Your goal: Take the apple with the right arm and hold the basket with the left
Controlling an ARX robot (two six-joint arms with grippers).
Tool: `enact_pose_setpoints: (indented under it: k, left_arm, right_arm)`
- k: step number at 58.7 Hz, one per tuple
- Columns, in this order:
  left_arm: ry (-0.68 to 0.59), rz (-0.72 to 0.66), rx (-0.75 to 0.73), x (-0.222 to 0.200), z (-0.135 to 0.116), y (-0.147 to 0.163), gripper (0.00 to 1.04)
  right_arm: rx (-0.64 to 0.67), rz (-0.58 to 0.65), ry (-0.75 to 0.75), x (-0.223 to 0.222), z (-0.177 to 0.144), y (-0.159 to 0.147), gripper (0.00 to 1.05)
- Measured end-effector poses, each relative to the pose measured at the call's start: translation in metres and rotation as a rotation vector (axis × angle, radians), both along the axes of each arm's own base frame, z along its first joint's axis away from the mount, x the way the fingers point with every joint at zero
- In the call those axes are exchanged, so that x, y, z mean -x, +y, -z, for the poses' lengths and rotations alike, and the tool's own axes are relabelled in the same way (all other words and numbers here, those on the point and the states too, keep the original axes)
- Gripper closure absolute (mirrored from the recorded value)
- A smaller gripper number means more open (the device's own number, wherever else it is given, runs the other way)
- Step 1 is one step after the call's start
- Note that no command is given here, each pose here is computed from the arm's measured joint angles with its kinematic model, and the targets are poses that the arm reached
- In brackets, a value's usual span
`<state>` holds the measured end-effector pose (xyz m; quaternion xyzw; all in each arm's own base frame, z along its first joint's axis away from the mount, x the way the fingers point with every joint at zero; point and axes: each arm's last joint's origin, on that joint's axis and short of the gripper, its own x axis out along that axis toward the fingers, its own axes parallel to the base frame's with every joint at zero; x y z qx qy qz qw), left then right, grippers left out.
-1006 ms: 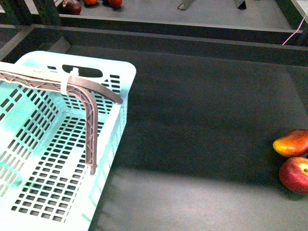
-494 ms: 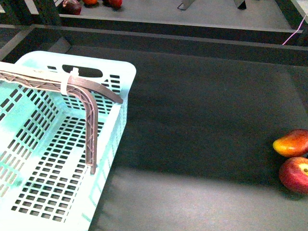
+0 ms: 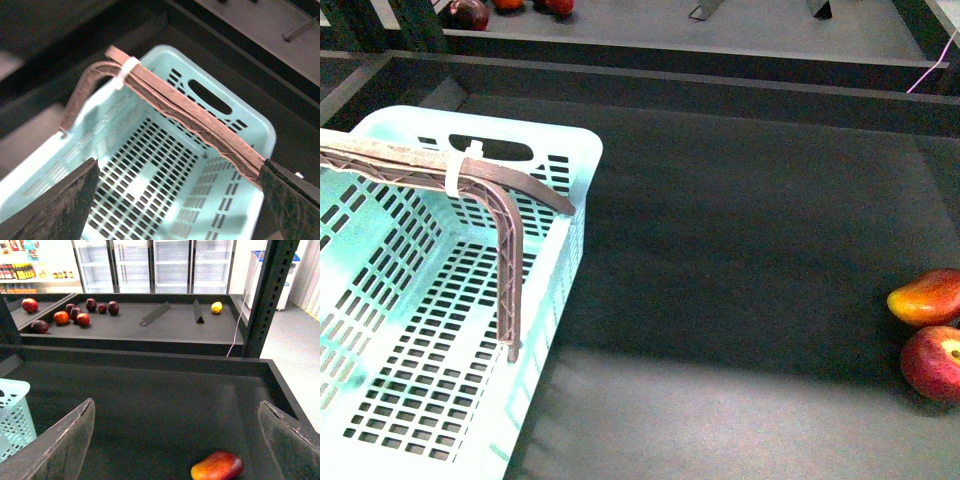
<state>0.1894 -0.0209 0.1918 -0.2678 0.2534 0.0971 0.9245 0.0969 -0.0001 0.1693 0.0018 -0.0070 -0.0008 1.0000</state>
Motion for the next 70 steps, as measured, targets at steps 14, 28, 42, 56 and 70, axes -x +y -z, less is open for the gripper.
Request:
enact_pose_setpoints:
  k: [14, 28, 42, 56, 70]
  left_arm:
    - [0.116, -0.111, 0.388, -0.035, 0.012, 0.006, 0.07]
    - [0.164, -0.191, 0.582, -0.073, 0.03, 0.004, 0.07]
    - [0.177, -0.224, 0.613, -0.1, 0.041, -0.004, 0.07]
    - [0.212, -0.265, 0.591, -0.111, 0.058, -0.004, 0.08]
    - [0.215, -0.28, 0.584, -0.123, 0.062, -0.005, 0.53]
  right_arm:
    - [0.0, 0.0, 0.0, 0.0, 0.0, 0.0, 0.09]
    - [0.0, 0.0, 0.0, 0.0, 0.0, 0.0, 0.09]
    - [0.0, 0.0, 0.0, 0.0, 0.0, 0.0, 0.09]
    - [0.0, 0.0, 0.0, 0.0, 0.0, 0.0, 0.09]
    - [0.0, 0.0, 0.0, 0.0, 0.0, 0.0, 0.09]
